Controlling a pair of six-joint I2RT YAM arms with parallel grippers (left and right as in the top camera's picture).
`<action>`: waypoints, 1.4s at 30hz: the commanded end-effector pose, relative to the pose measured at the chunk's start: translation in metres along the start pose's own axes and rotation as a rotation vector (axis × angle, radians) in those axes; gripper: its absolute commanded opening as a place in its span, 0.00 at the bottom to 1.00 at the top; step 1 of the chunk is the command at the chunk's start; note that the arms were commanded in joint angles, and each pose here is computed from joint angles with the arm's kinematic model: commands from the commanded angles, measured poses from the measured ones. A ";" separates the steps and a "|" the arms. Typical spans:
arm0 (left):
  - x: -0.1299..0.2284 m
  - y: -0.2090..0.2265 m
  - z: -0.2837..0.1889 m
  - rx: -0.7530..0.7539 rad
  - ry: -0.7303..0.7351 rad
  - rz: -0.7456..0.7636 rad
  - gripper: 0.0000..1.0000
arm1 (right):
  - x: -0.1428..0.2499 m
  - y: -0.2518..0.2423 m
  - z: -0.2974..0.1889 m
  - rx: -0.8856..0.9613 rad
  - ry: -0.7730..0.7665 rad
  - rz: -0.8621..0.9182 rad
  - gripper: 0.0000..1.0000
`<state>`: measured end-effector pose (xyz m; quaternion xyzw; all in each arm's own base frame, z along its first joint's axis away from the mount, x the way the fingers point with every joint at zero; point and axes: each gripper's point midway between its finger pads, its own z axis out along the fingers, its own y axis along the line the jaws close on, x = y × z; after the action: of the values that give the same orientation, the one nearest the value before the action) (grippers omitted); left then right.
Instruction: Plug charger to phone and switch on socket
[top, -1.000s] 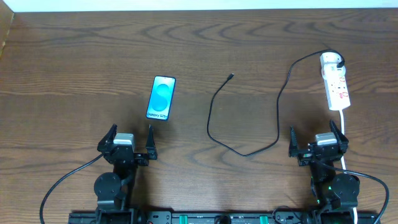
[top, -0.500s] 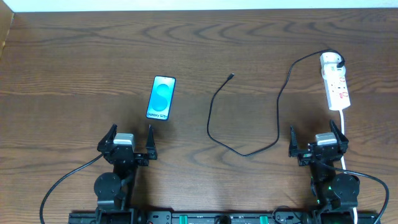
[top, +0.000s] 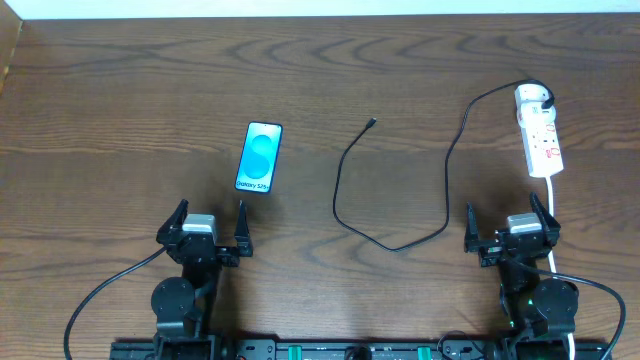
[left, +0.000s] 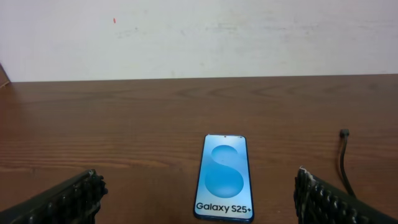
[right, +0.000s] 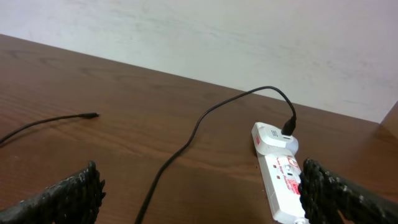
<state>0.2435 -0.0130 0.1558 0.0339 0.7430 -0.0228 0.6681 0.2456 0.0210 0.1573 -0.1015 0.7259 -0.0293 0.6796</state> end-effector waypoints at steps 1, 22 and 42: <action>0.015 -0.001 0.002 0.004 0.033 0.018 0.99 | 0.000 0.004 0.000 -0.017 -0.002 0.011 0.99; 0.015 -0.001 0.002 0.004 0.032 0.018 0.99 | 0.000 0.004 0.000 -0.017 -0.002 0.011 0.99; 0.016 -0.001 0.003 0.005 0.036 0.074 0.99 | 0.000 0.004 0.000 -0.017 -0.002 0.011 0.99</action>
<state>0.2436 -0.0130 0.1559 0.0508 0.7419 -0.0076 0.6686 0.2456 0.0210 0.1573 -0.1016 0.7259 -0.0294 0.6796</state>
